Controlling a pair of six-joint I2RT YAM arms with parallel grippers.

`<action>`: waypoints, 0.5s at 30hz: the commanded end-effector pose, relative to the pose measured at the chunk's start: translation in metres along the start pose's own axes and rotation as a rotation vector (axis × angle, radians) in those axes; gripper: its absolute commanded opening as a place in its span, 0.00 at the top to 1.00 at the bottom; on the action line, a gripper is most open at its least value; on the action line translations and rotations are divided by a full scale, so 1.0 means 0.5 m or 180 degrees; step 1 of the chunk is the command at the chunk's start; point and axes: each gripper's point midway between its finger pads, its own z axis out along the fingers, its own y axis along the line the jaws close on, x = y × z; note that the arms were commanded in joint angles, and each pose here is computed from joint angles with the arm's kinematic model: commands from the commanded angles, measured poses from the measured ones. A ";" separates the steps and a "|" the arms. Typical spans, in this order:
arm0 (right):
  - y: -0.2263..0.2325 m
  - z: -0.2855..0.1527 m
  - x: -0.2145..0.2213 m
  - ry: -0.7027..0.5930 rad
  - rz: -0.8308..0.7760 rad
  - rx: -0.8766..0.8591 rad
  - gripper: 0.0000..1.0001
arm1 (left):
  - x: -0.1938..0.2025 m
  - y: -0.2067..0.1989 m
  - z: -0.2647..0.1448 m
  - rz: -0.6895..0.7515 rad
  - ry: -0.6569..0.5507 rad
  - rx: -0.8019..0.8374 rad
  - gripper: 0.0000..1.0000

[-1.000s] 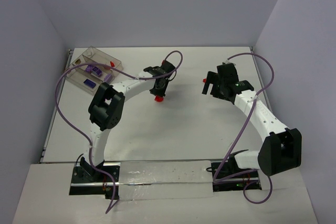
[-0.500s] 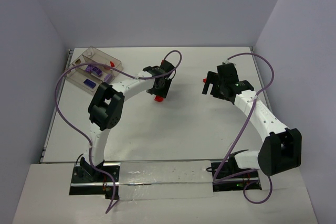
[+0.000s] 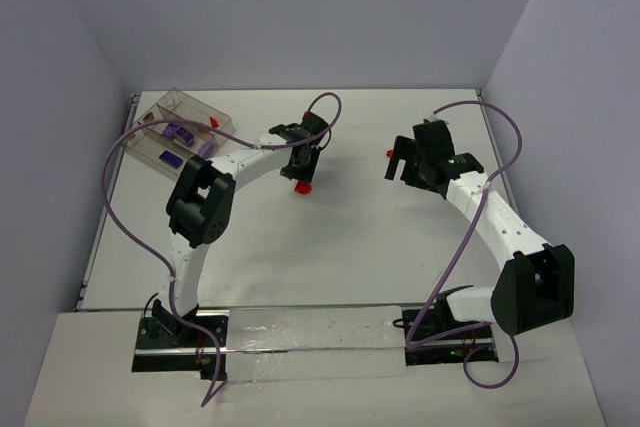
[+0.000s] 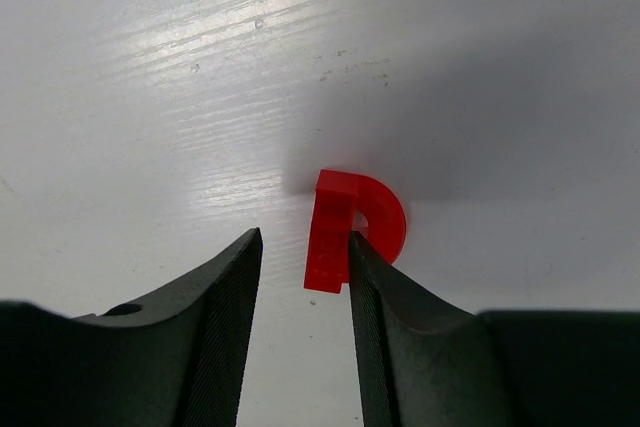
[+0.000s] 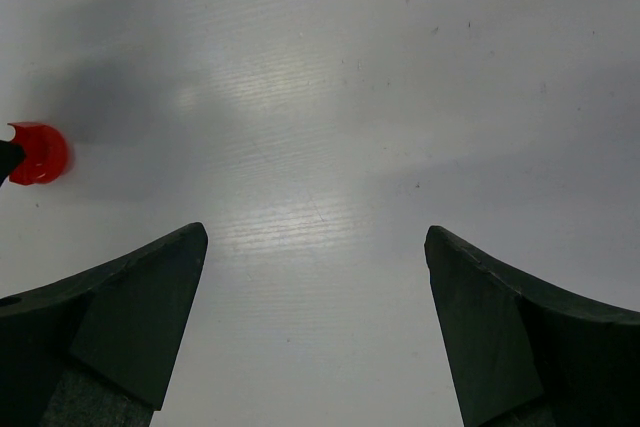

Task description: Sort the legos into containers by color

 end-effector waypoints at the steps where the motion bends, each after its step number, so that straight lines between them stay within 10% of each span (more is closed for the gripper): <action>1: 0.017 -0.011 -0.035 -0.0135 0.0014 -0.0072 0.03 | -0.016 -0.014 0.007 -0.0066 -0.0084 0.0109 0.54; 15: 0.016 -0.012 -0.035 -0.0139 0.0014 -0.0067 0.03 | 0.007 -0.022 0.027 -0.0054 0.0023 0.0155 0.58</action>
